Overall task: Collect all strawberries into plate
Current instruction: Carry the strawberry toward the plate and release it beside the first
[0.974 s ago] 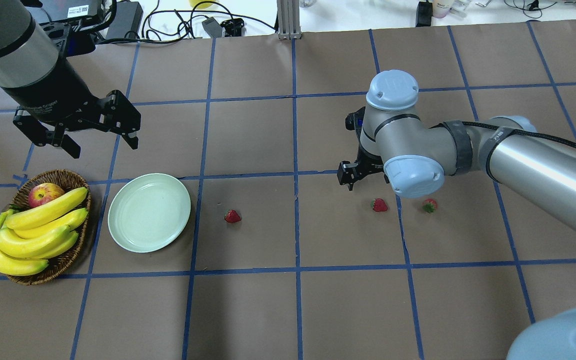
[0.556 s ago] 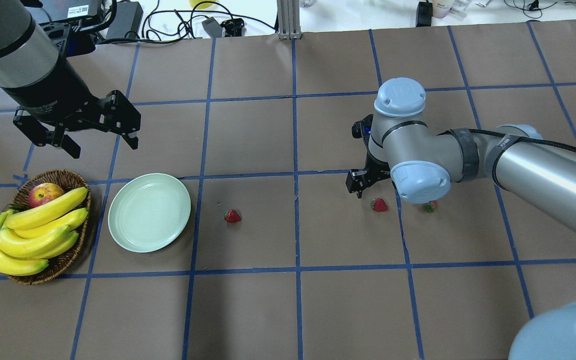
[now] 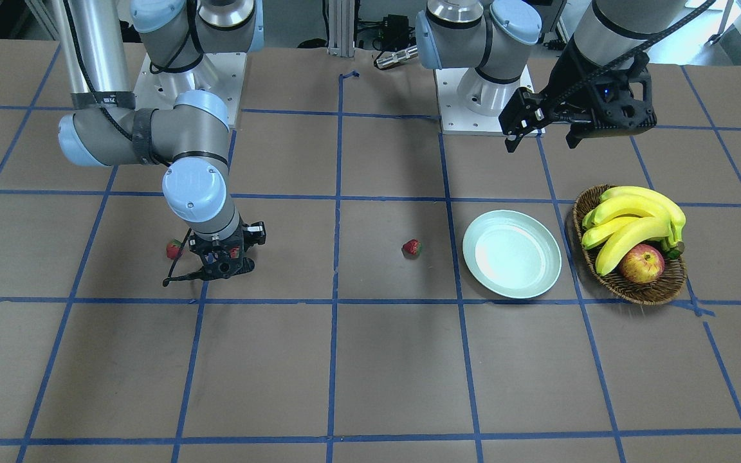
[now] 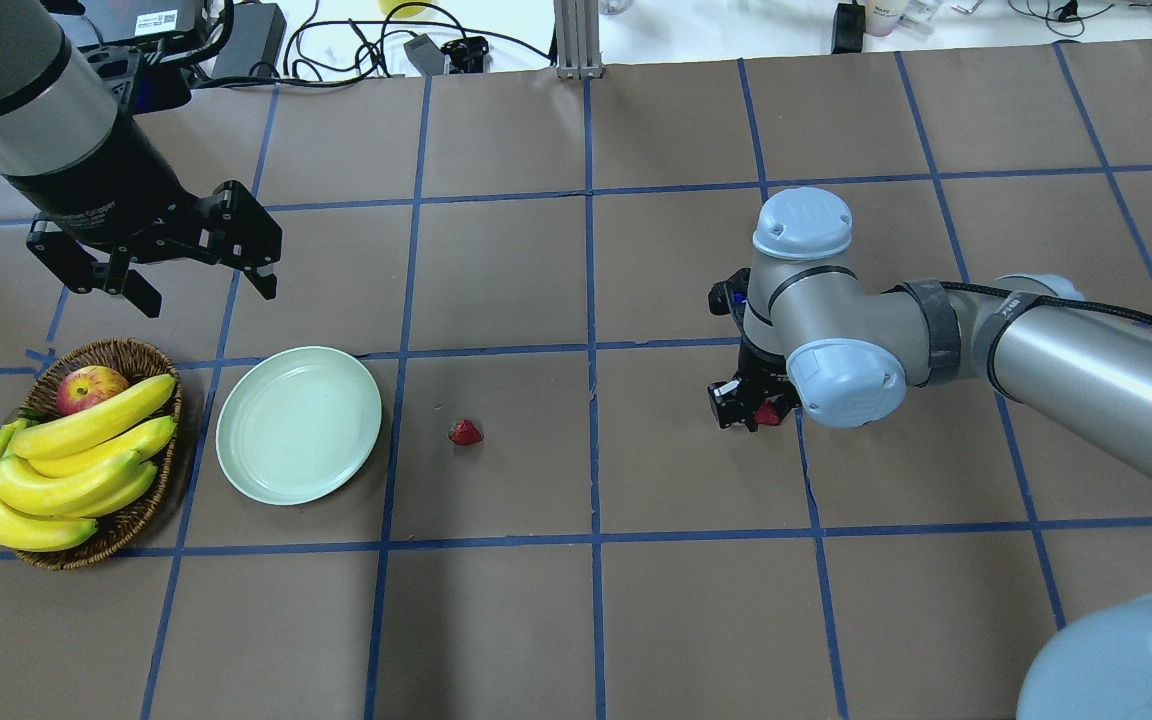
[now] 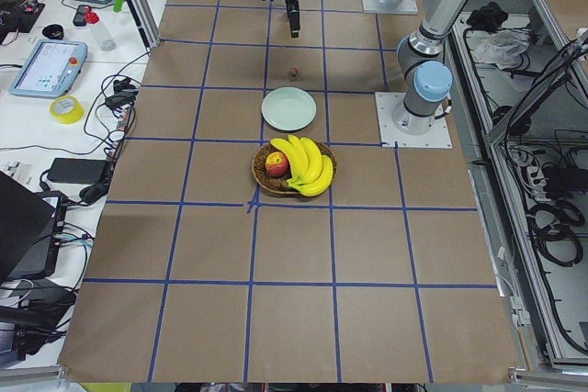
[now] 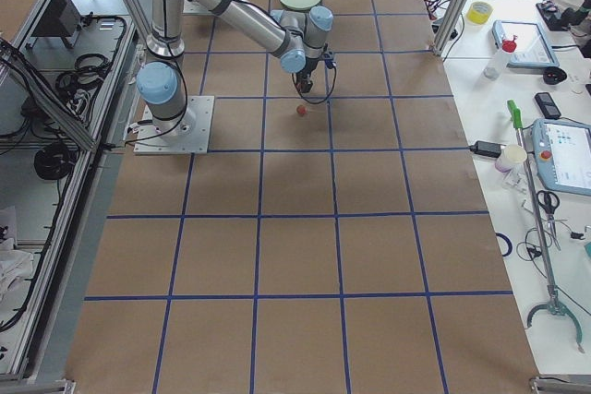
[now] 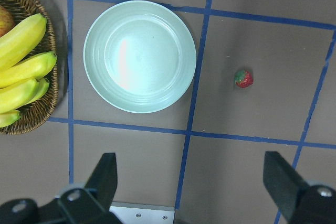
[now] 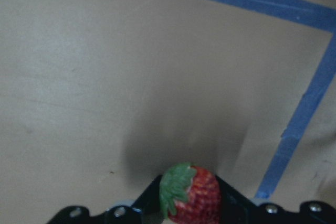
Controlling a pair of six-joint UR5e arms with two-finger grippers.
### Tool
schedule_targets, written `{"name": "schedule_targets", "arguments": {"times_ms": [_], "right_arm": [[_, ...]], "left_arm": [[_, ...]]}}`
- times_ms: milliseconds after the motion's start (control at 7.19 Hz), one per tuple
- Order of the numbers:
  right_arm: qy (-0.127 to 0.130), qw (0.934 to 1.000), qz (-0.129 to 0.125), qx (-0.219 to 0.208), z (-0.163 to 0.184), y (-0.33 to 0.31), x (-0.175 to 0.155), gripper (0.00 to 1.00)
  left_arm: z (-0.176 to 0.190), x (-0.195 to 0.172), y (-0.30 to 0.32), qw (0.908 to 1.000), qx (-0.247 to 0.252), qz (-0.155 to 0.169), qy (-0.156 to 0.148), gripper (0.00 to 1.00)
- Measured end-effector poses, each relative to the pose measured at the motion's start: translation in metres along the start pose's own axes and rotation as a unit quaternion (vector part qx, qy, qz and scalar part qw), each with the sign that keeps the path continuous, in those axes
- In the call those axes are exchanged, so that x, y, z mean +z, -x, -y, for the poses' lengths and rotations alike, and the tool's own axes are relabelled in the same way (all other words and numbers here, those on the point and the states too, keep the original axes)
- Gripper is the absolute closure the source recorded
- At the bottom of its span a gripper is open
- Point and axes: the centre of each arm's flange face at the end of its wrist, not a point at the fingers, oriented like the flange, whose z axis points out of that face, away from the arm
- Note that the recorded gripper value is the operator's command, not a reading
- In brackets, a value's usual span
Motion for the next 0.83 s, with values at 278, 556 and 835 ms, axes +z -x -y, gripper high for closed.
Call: {"name": "schedule_targets", "arguments": {"times_ms": [278, 556, 835], "right_arm": [[-0.018, 0.9975, 0.055, 0.040, 0.006, 0.032, -0.011, 1.00], [-0.037, 0.9910, 0.095, 0.087, 0.023, 0.102, -0.035, 1.00], [-0.024, 0.9821, 0.140, 0.123, 0.043, 0.163, -0.030, 0.93]], "left_arm": [[0.000, 0.000, 0.000, 1.0000, 0.000, 0.000, 0.000, 0.00], [0.000, 0.000, 0.000, 1.0000, 0.000, 0.000, 0.001, 0.00], [0.000, 0.000, 0.000, 1.0000, 0.000, 0.000, 0.001, 0.00]]}}
